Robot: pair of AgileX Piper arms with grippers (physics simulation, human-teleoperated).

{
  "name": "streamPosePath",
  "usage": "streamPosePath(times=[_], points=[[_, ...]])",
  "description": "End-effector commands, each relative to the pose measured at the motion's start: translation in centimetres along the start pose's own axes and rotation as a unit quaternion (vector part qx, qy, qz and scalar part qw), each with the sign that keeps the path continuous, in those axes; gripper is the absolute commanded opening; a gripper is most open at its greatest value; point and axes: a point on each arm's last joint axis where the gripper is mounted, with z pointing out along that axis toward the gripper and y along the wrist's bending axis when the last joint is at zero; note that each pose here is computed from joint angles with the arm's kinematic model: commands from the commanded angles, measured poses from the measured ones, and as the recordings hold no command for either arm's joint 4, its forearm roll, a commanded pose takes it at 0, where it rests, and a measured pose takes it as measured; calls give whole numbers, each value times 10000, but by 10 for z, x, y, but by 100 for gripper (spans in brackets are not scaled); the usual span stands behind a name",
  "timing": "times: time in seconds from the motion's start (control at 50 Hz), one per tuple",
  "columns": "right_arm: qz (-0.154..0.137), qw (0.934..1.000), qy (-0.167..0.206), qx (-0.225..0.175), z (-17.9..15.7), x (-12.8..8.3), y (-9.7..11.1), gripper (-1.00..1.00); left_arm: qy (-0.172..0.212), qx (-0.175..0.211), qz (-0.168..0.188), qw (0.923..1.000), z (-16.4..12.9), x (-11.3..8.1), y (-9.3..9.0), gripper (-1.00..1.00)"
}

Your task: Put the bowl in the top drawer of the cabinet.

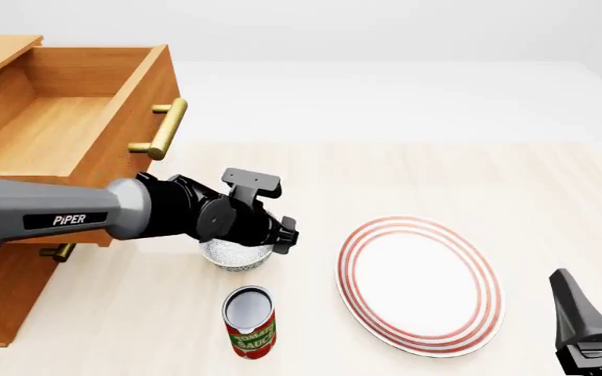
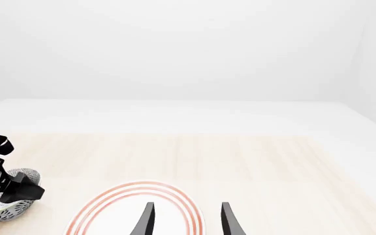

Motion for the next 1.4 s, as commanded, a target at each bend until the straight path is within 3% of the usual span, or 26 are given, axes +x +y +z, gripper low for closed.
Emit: streamPosePath(times=[0.02, 1.04, 1.06, 1.4], points=[[0, 10000, 0, 0, 0, 0, 0, 100, 17, 1, -11, 10000, 3, 0, 0, 100], [0, 10000, -1, 0, 0, 0, 0, 100, 159, 59, -136, 9998, 22, 21, -8, 100], [0, 10000, -1, 0, 0, 0, 0, 100, 133, 48, -96, 9999, 21, 19, -6, -100], [0, 10000, 0, -1, 0, 0, 0, 100, 92, 142, 153, 9997, -9, 11, -17, -100]])
